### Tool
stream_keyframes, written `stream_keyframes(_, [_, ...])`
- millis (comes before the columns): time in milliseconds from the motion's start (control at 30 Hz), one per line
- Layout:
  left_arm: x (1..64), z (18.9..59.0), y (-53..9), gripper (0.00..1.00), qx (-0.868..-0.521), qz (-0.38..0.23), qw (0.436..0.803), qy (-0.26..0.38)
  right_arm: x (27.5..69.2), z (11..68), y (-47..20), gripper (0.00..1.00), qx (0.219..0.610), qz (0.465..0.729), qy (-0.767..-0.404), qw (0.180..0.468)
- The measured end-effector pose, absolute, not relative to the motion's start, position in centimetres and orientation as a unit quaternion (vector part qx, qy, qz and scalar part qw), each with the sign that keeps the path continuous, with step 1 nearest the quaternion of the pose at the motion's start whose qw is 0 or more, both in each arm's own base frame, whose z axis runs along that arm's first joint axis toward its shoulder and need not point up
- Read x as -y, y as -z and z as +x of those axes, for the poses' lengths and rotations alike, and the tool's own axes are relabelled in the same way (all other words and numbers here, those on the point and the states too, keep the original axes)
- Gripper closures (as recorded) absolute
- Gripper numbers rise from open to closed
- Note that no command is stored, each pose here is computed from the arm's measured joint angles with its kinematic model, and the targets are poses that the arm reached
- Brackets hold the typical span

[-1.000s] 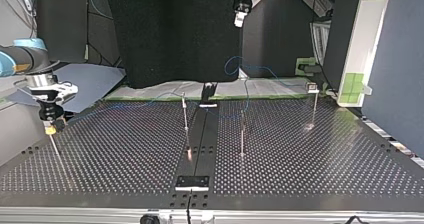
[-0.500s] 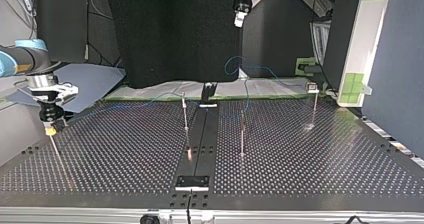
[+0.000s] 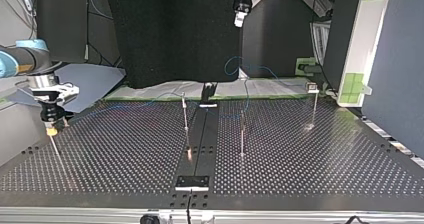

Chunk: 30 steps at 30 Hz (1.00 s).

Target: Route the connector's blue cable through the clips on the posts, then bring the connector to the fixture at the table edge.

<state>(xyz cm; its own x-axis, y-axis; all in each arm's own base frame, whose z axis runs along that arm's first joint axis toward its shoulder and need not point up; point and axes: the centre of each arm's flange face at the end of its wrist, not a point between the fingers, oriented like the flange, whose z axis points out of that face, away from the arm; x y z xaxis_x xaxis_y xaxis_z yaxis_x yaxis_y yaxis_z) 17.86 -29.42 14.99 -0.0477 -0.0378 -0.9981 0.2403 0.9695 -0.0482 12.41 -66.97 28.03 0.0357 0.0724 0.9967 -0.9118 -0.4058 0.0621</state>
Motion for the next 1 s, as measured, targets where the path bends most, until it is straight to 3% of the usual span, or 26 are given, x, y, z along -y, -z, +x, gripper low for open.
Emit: stream_keyframes(1000, [29.35,17.79,-14.92,0.0,-0.717,0.071,0.686,0.101,66.66,13.43,-27.88,0.02,0.353,0.596,-0.597,0.404])
